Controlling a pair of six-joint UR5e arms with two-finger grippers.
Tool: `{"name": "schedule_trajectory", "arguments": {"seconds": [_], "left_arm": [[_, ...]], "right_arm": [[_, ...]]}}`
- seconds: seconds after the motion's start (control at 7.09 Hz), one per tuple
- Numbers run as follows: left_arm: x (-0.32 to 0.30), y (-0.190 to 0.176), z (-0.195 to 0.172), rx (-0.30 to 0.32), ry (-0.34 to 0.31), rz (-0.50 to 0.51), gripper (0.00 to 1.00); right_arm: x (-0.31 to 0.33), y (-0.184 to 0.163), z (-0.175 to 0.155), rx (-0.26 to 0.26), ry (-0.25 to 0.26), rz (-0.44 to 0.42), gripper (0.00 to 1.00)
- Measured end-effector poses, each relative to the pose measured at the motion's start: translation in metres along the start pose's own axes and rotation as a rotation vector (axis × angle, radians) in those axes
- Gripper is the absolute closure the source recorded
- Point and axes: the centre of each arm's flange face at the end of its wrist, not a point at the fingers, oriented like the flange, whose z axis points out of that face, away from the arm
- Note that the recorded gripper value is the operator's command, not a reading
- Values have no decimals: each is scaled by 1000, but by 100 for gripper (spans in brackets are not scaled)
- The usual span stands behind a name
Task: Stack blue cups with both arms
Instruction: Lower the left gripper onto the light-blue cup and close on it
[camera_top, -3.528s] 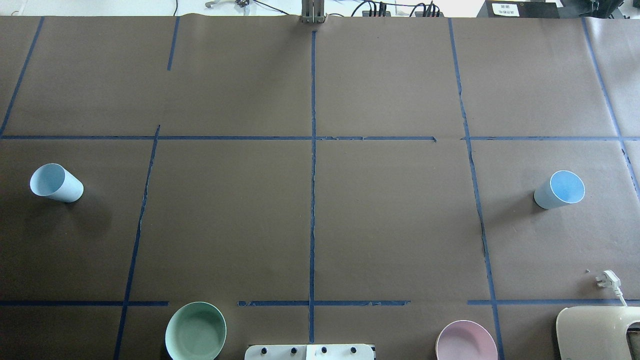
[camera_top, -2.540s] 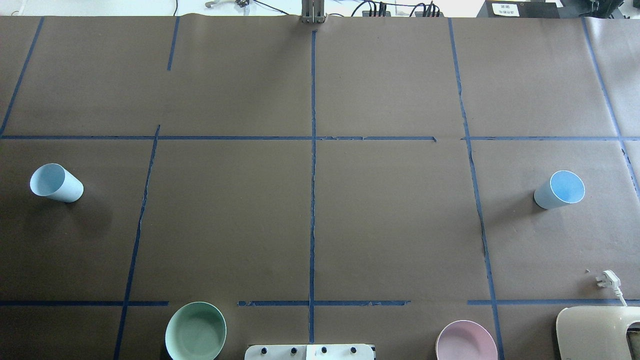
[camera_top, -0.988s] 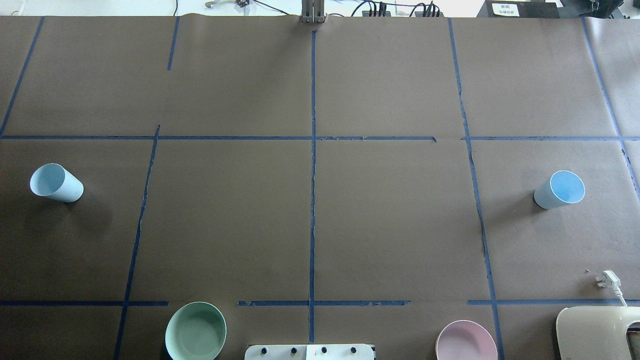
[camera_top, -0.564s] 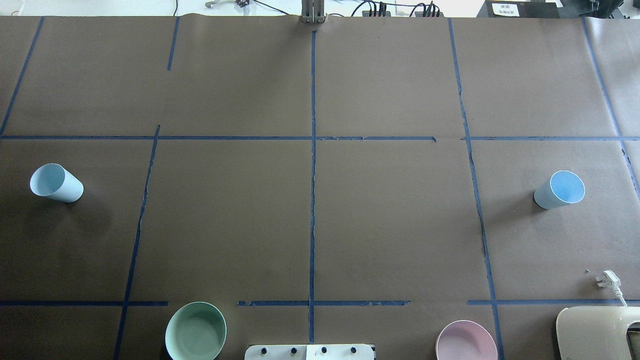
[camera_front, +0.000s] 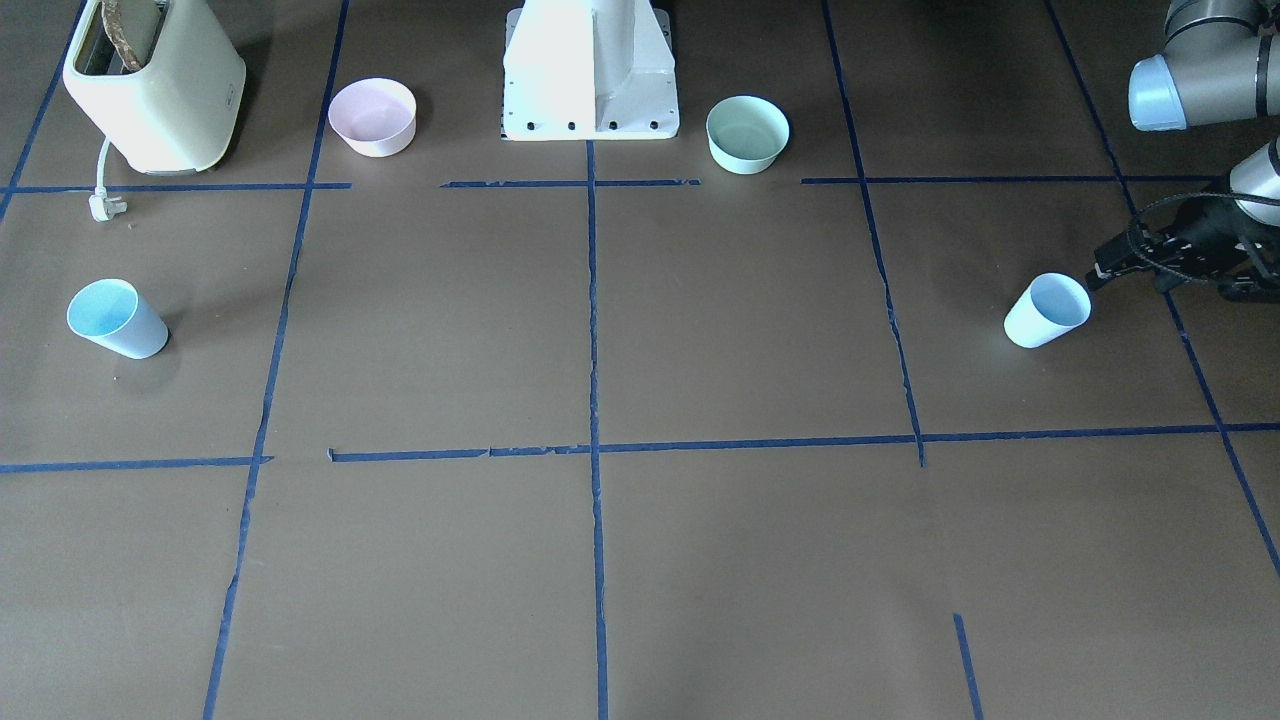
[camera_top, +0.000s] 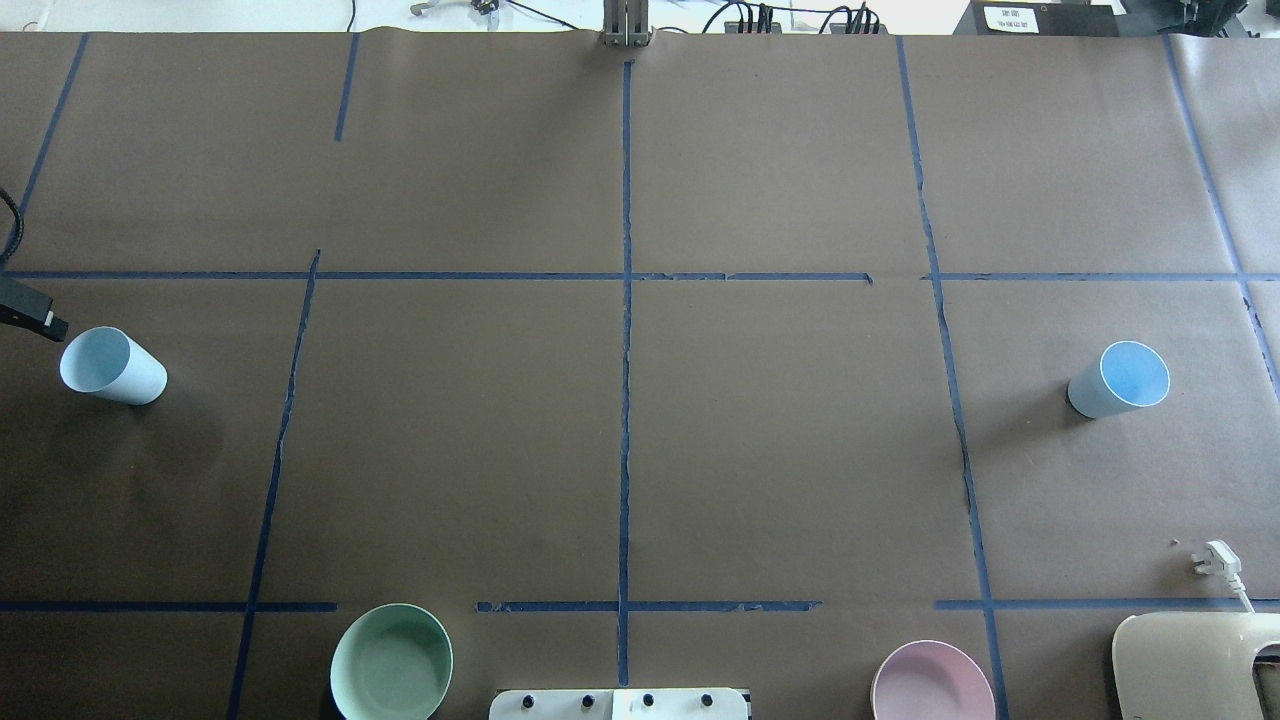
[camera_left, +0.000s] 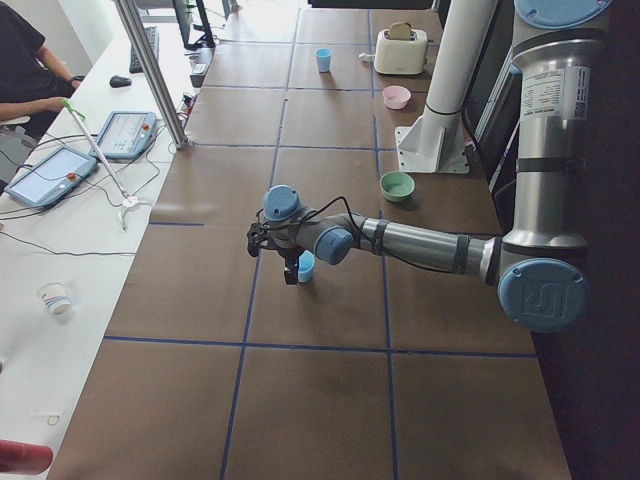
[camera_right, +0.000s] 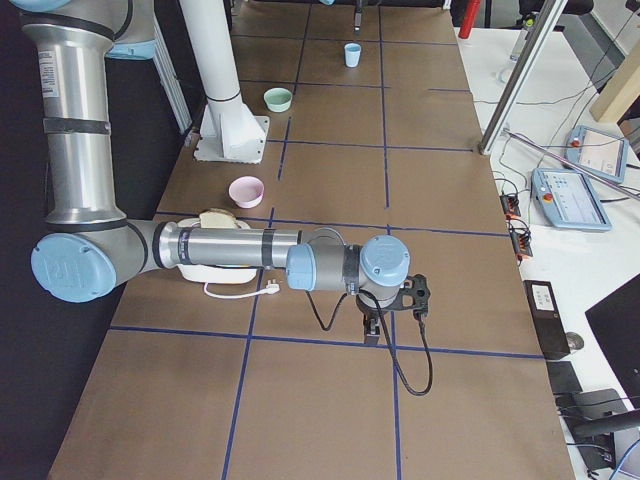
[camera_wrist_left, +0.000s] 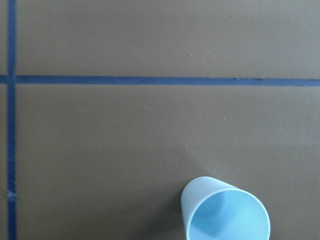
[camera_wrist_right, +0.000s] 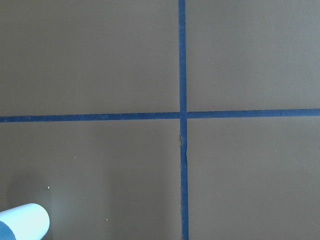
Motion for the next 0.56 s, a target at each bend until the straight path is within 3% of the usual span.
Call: {"name": "schedule_trajectory", "arguments": {"seconds": [0.56], "left_arm": [[-1,2,23,-24,-35,6,0]], "right_arm": [[0,0,0,0,1,0,0]]}}
